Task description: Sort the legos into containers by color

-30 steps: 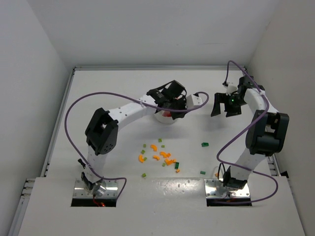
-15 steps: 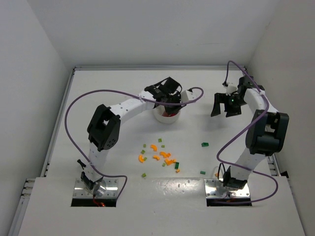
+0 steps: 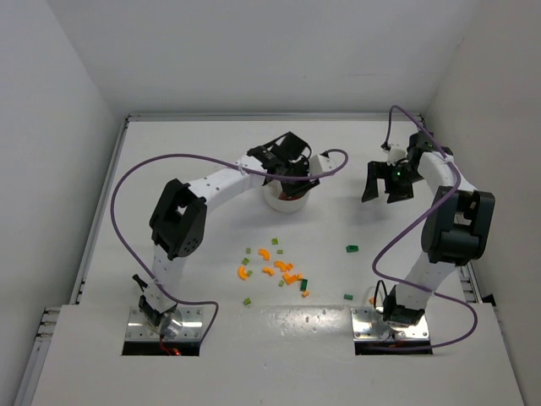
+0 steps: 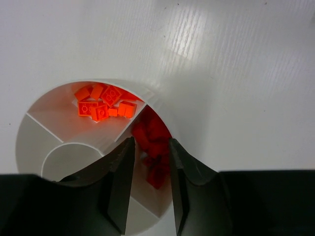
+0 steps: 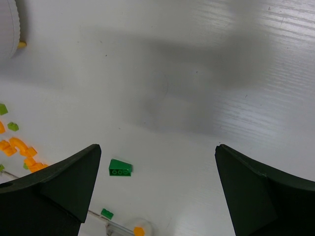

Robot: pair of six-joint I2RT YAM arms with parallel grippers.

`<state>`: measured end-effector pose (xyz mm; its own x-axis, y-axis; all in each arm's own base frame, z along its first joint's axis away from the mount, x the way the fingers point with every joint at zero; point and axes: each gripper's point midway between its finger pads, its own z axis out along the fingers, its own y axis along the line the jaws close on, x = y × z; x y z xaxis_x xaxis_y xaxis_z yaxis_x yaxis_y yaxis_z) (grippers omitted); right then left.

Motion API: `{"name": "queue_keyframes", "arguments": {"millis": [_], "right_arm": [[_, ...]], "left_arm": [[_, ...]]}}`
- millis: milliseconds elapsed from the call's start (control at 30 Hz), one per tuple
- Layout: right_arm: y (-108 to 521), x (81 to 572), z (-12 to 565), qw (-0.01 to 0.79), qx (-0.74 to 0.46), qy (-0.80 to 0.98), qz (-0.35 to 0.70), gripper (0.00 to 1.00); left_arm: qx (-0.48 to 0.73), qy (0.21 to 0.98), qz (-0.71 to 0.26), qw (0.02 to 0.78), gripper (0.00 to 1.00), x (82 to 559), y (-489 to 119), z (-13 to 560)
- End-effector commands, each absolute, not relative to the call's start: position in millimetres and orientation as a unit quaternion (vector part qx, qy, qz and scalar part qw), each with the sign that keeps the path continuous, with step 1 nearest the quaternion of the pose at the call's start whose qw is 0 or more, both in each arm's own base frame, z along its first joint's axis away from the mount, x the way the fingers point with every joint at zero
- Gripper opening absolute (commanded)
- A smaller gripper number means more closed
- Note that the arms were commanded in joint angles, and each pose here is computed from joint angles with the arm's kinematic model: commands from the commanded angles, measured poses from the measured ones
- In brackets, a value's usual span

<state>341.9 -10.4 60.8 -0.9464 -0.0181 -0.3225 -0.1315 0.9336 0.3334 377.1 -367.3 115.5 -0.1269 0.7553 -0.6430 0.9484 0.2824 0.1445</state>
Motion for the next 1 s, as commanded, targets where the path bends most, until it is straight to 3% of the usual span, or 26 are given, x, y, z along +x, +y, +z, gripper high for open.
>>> {"name": "queue_keyframes", "arguments": {"millis": [0,167,367,400,467,500,967], "right_arm": [[-9,354,72,0.181,-0.051,0.965,0.183,1.00],[-9,352,76,0.185,-0.052,0.964,0.182,1.00],[-8,349,73,0.181,-0.051,0.965,0.183,1.00],[-7,350,74,0.181,-0.052,0.964,0.187,1.00],[-3,350,74,0.181,-0.056,0.964,0.188,1.00],[-4,353,74,0.181,-0.056,0.964,0.188,1.00],[-4,353,72,0.176,-0.055,0.964,0.189,1.00]], "left_arm": [[0.568,0.723,-0.169,0.355,0.39,385,-371,153],[0.492,0.735,-0.202,0.421,0.43,397,-362,218],[0.405,0.797,-0.131,0.428,0.55,430,-310,219],[0.399,0.803,-0.120,0.426,0.70,434,-302,214],[0.381,0.816,-0.092,0.425,0.85,444,-283,208],[0.377,0.821,-0.089,0.420,0.99,446,-278,204],[0.347,0.848,-0.026,0.401,1.00,496,-258,157]]}}
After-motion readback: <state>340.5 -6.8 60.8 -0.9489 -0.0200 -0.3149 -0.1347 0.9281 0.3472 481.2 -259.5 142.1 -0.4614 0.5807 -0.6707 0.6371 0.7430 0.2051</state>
